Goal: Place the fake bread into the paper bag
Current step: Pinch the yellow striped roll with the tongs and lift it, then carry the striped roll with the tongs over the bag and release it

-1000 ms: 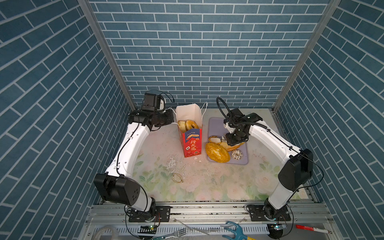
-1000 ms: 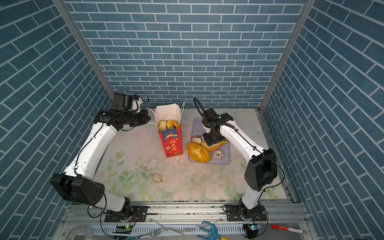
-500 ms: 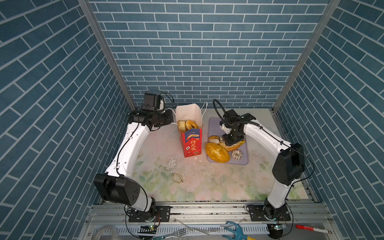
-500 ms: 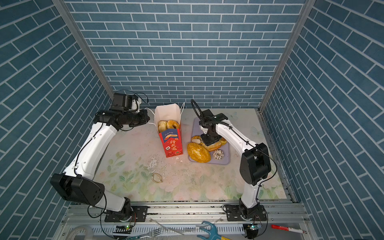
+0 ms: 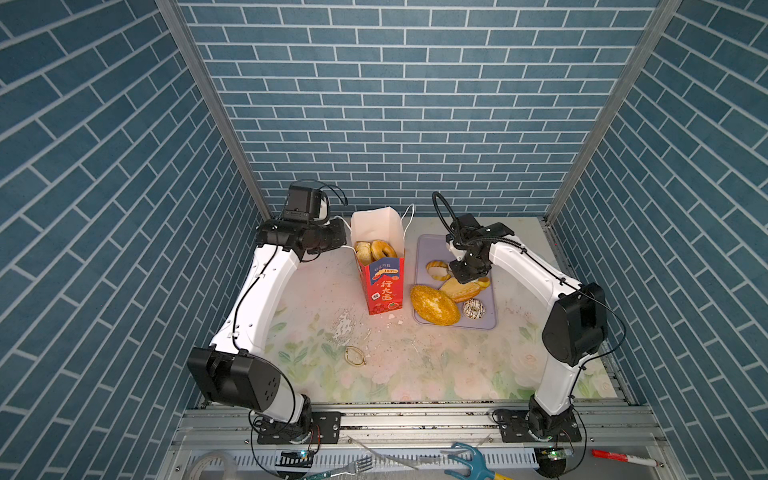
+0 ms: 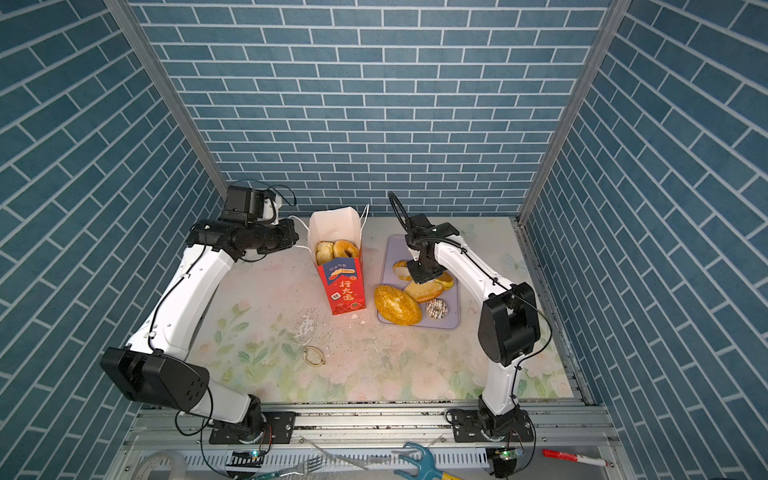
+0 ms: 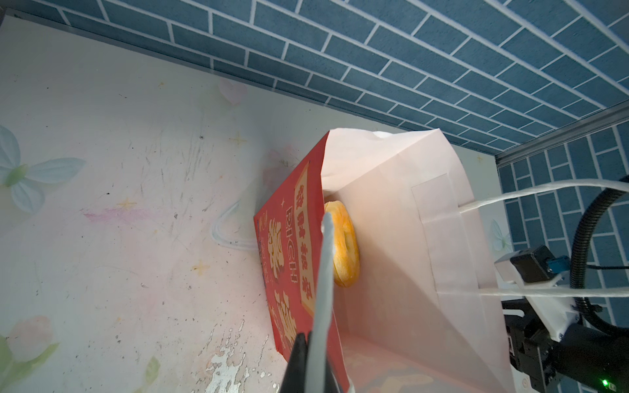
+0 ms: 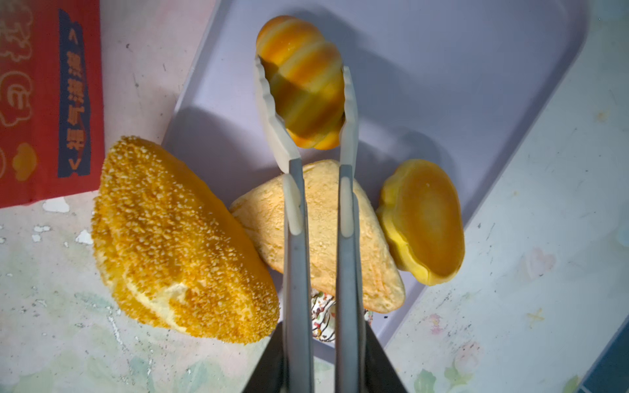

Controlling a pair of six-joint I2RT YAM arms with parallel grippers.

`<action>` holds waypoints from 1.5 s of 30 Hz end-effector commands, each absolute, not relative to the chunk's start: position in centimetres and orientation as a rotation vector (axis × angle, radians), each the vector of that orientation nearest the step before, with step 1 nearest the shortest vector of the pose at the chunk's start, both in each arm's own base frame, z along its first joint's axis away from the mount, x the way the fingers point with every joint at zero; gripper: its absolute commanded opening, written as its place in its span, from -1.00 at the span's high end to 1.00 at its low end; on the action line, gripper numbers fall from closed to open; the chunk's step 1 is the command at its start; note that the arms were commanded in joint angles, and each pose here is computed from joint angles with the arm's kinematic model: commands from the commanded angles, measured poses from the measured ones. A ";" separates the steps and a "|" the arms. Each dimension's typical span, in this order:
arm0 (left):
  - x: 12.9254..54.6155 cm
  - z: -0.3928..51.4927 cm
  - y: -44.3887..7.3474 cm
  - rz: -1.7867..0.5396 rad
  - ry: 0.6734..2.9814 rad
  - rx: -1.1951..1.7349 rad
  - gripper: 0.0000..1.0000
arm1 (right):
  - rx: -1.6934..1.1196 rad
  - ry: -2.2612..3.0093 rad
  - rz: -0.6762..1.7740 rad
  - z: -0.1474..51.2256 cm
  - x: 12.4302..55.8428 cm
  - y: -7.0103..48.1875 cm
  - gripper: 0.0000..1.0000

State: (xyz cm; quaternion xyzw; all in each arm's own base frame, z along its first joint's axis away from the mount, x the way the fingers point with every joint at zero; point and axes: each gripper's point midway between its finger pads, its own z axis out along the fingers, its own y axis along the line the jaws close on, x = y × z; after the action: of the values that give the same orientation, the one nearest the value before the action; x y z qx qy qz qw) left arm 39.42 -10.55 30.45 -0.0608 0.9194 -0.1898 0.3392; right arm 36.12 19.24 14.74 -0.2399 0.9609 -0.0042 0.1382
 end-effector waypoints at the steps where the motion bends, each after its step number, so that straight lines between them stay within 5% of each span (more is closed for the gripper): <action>1: 39.1 30.4 -11.0 -0.514 2.390 -0.134 1.00 | -0.576 2.713 -0.018 17.3 37.6 19.0 0.54; 14: 39.1 30.8 -11.2 -0.529 2.378 -0.122 1.00 | -0.463 2.624 -0.009 21.0 38.2 18.2 0.59; 29: 38.8 31.0 -11.2 -0.532 2.370 -0.108 1.00 | -0.328 2.377 0.074 34.2 36.0 16.4 0.60; 45: 39.3 31.2 -11.5 -0.555 2.361 -0.121 1.00 | -0.574 2.079 0.087 44.9 31.6 21.1 0.58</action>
State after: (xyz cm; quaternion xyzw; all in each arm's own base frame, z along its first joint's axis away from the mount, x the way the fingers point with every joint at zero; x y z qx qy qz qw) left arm 39.44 -11.30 30.76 -0.0512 0.9123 -0.2125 0.3462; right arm 31.70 20.77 43.48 -0.2186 0.8635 0.0552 0.4511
